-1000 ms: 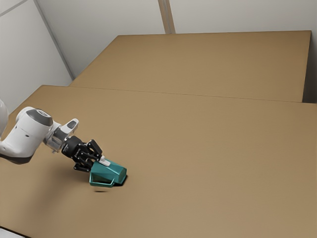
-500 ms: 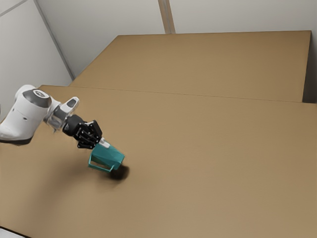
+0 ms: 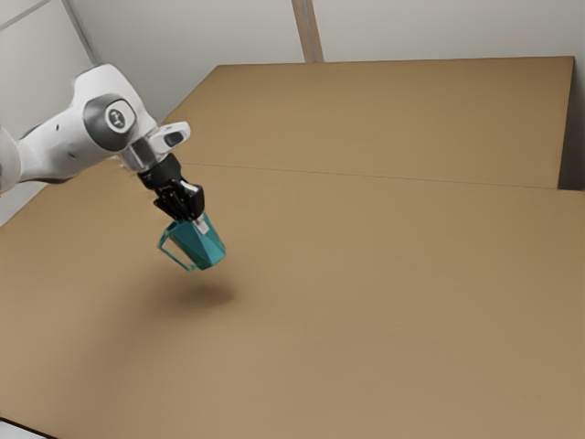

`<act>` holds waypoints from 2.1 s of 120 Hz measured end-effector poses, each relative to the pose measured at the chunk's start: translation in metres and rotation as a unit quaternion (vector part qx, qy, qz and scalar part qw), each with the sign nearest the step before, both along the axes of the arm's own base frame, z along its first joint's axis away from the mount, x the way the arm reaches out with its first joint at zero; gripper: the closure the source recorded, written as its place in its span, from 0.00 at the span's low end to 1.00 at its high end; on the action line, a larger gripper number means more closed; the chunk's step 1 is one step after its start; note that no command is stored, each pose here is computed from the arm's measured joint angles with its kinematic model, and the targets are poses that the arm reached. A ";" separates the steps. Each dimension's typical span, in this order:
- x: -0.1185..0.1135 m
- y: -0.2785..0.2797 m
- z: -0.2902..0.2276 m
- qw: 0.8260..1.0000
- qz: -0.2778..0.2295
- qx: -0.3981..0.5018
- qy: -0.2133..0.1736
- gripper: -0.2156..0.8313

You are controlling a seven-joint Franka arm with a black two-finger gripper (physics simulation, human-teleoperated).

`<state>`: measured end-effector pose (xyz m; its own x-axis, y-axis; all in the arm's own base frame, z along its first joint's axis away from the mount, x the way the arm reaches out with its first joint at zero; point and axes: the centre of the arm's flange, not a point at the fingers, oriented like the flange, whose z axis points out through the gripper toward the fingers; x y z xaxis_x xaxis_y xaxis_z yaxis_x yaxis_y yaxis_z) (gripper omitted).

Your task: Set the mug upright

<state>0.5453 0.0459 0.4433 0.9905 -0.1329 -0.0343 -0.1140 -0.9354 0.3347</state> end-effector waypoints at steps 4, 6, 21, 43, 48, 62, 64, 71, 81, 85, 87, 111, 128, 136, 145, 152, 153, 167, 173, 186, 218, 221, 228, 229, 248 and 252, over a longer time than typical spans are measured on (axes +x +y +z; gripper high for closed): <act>0.002 -0.011 0.000 1.000 -0.015 0.014 -0.005 0.95; 0.002 -0.017 0.001 1.000 -0.022 0.021 -0.009 0.95; 0.001 -0.060 -0.008 0.994 -0.076 0.067 -0.032 0.95; -0.022 -0.115 -0.026 0.980 -0.147 0.112 -0.079 0.95; -0.023 -0.110 -0.027 0.977 -0.148 0.122 -0.089 0.96; -0.021 -0.058 -0.025 0.975 -0.115 0.157 -0.111 0.95; -0.021 -0.053 -0.025 0.974 -0.113 0.161 -0.114 0.95; -0.020 -0.046 -0.024 0.971 -0.112 0.173 -0.121 0.95; -0.019 -0.053 -0.023 0.967 -0.122 0.182 -0.132 0.95; -0.018 -0.057 -0.022 0.965 -0.126 0.184 -0.136 0.95; -0.018 -0.058 -0.022 0.965 -0.127 0.184 -0.137 0.95; -0.025 -0.058 -0.035 0.965 -0.127 0.187 -0.134 0.96; -0.036 -0.055 -0.040 0.967 -0.121 0.184 -0.130 0.96; -0.039 -0.054 -0.042 0.967 -0.119 0.184 -0.129 0.96; -0.040 -0.056 -0.048 0.968 -0.118 0.184 -0.123 0.96; -0.040 -0.056 -0.053 0.968 -0.118 0.185 -0.118 0.96; -0.040 -0.056 -0.054 0.969 -0.118 0.185 -0.118 0.96; -0.039 -0.057 -0.064 0.969 -0.117 0.187 -0.108 0.96; -0.039 -0.057 -0.068 0.970 -0.117 0.188 -0.104 0.96; -0.038 -0.058 -0.073 0.970 -0.116 0.189 -0.102 0.96; -0.037 -0.058 -0.074 0.971 -0.110 0.187 -0.102 0.89; -0.037 -0.058 -0.074 0.971 -0.110 0.186 -0.102 0.87; -0.038 -0.058 -0.074 0.971 -0.110 0.185 -0.102 0.83; -0.038 -0.058 -0.074 0.971 -0.110 0.185 -0.102 0.82; -0.038 -0.058 -0.074 0.971 -0.111 0.184 -0.101 0.69; -0.038 -0.058 -0.074 0.971 -0.111 0.184 -0.101 0.66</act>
<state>0.5075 -0.0121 0.3691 0.9301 -0.3601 0.0726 -0.3556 -0.9321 -0.0685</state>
